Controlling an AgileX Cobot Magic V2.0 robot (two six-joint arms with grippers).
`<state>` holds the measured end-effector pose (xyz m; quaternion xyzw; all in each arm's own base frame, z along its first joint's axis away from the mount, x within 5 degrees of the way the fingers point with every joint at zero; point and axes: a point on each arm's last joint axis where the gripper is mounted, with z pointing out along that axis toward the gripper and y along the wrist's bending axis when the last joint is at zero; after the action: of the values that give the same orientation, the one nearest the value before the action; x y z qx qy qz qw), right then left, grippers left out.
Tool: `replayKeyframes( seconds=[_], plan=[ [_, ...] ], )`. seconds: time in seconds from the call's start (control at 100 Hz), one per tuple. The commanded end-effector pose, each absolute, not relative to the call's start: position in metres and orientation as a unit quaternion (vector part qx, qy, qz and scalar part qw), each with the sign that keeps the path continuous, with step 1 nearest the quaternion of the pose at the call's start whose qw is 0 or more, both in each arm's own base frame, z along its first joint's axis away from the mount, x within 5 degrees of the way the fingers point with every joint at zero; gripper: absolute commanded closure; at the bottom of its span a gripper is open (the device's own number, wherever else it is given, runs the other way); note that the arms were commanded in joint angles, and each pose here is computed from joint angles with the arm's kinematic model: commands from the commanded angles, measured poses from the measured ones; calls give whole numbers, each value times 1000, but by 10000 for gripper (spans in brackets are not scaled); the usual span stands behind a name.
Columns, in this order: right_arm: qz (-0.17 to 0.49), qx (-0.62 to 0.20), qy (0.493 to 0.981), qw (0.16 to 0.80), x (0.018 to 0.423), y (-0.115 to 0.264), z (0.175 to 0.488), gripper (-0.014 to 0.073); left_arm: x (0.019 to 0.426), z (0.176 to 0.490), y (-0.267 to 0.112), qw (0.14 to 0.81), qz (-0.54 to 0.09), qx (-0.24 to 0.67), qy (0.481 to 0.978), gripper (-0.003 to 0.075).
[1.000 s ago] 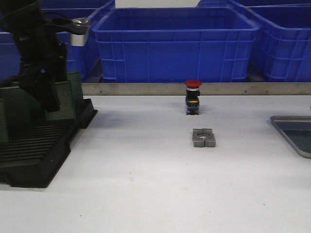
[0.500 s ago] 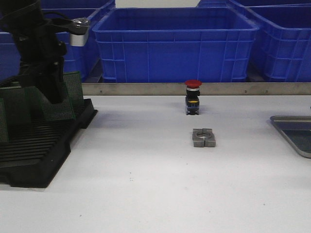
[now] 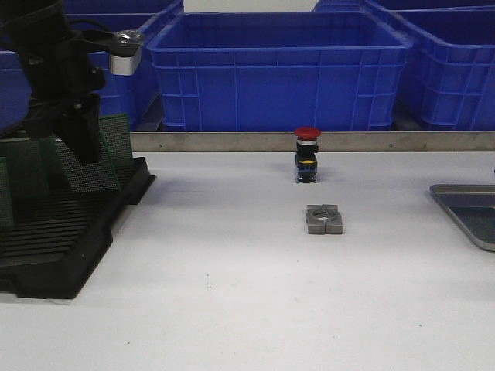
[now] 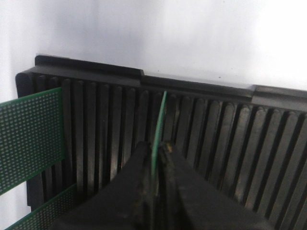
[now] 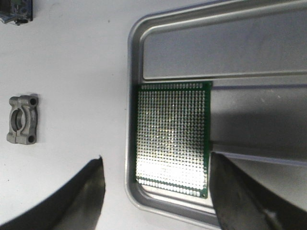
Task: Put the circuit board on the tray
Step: 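Lift the second green board out of the rack with the left gripper, then reach the right gripper to the held board and grasp it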
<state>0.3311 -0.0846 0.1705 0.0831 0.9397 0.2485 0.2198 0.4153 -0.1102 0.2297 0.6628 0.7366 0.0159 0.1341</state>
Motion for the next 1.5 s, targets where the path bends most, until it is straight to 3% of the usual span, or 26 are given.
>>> replayKeyframes(
  seconds=[0.0, 0.22, 0.37, 0.72, 0.91, 1.06, 1.24, 1.49],
  plan=[
    [255, 79, 929, 258, 333, -84, 197, 106, 419, 268, -109, 200, 55, 649, 732, 738],
    [255, 79, 929, 257, 333, -84, 197, 106, 418, 294, -110, 195, 47, 650, 733, 738],
    [255, 79, 929, 257, 333, -84, 197, 106, 411, 318, -115, 196, 7, 652, 732, 738],
    [256, 79, 929, 257, 333, -84, 197, 106, 377, 388, -140, 322, -96, 609, 719, 738],
    [257, 78, 929, 256, 333, -84, 197, 106, 341, 417, -174, 354, -131, 628, 681, 738],
    [257, 78, 929, 256, 333, -84, 197, 106, 317, 419, -212, 341, -178, 632, 673, 738],
    [262, 80, 927, 256, 333, -83, 197, 106, 297, 396, -246, 295, -203, 665, 655, 738],
    [296, 58, 916, 265, 332, -76, 205, 106, 293, 366, -251, 244, -219, 665, 671, 738]
  ],
)
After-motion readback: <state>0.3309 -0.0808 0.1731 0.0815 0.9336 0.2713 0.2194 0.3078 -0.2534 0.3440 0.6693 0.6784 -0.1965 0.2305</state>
